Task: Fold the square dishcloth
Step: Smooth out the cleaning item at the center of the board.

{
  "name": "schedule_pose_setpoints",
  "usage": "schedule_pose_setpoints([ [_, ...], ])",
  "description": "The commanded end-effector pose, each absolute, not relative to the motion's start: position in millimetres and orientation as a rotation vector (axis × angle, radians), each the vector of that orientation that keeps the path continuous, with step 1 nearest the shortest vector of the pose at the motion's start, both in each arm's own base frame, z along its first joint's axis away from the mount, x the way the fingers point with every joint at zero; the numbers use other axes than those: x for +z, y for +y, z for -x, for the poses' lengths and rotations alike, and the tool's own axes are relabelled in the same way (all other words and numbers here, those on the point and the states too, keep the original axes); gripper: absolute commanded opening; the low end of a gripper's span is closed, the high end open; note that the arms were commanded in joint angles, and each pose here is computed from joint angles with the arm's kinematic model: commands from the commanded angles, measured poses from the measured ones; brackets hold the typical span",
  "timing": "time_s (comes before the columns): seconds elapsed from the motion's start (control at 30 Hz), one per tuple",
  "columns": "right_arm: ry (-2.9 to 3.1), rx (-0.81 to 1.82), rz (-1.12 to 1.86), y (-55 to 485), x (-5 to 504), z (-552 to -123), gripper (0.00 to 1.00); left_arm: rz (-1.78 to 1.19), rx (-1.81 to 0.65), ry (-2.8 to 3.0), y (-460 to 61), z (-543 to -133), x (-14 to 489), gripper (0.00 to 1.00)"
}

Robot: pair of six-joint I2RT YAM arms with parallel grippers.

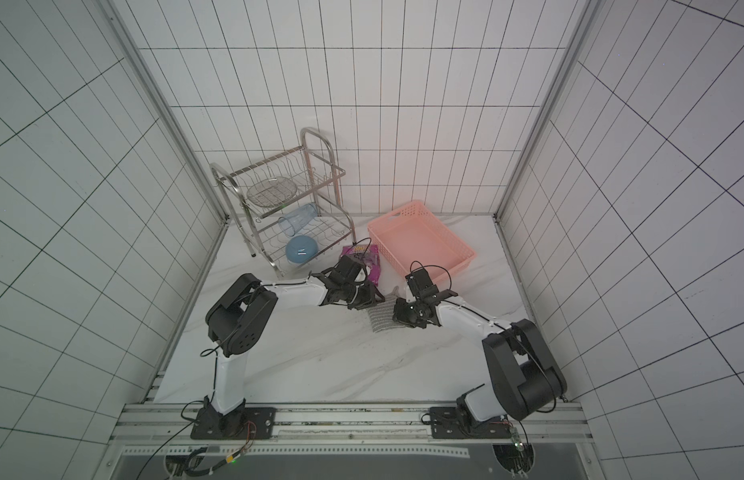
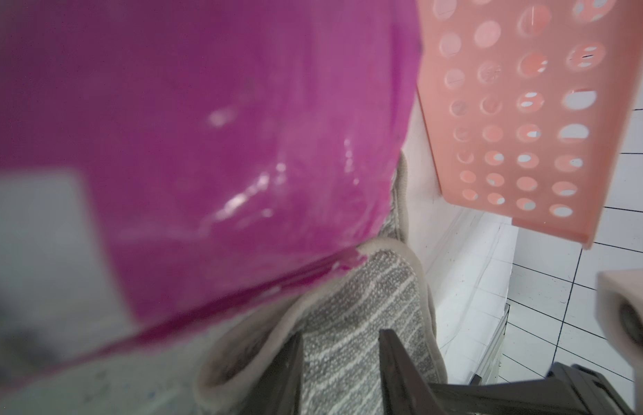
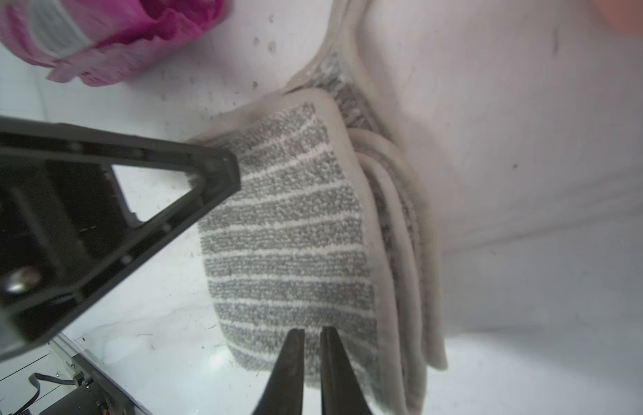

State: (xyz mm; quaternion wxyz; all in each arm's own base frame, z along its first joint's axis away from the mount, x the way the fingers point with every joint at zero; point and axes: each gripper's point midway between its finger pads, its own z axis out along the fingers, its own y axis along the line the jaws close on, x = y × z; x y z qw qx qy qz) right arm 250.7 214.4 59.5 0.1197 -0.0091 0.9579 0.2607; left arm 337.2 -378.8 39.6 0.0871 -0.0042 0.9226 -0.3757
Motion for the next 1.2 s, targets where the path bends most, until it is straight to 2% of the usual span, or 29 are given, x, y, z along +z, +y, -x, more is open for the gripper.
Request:
schedule_pose_setpoints([
  [0.0,2.810,0.771,0.057,214.3,63.2,-236.3,0.15,0.009,-1.097,2.744,-378.1,-341.6,36.1,0.38],
  [0.13,2.827,0.779,0.006,212.9,53.2,-230.6,0.16,0.007,-1.101,2.742,-378.7,-341.3,37.1,0.38],
  [0.53,2.860,0.580,-0.081,182.5,25.6,-239.4,0.16,0.009,-1.096,2.746,-376.7,-341.0,35.8,0.38],
  [0.73,2.826,0.628,-0.057,185.6,45.3,-238.5,0.16,-0.015,-1.118,2.708,-378.2,-342.5,54.6,0.40],
  [0.97,2.724,0.489,-0.037,162.2,90.9,-242.8,0.26,-0.084,-1.197,2.583,-382.8,-339.7,120.4,0.55],
  [1.17,2.593,0.265,-0.130,120.5,129.4,-257.5,0.43,-0.112,-1.186,2.470,-364.5,-328.3,176.8,0.73],
])
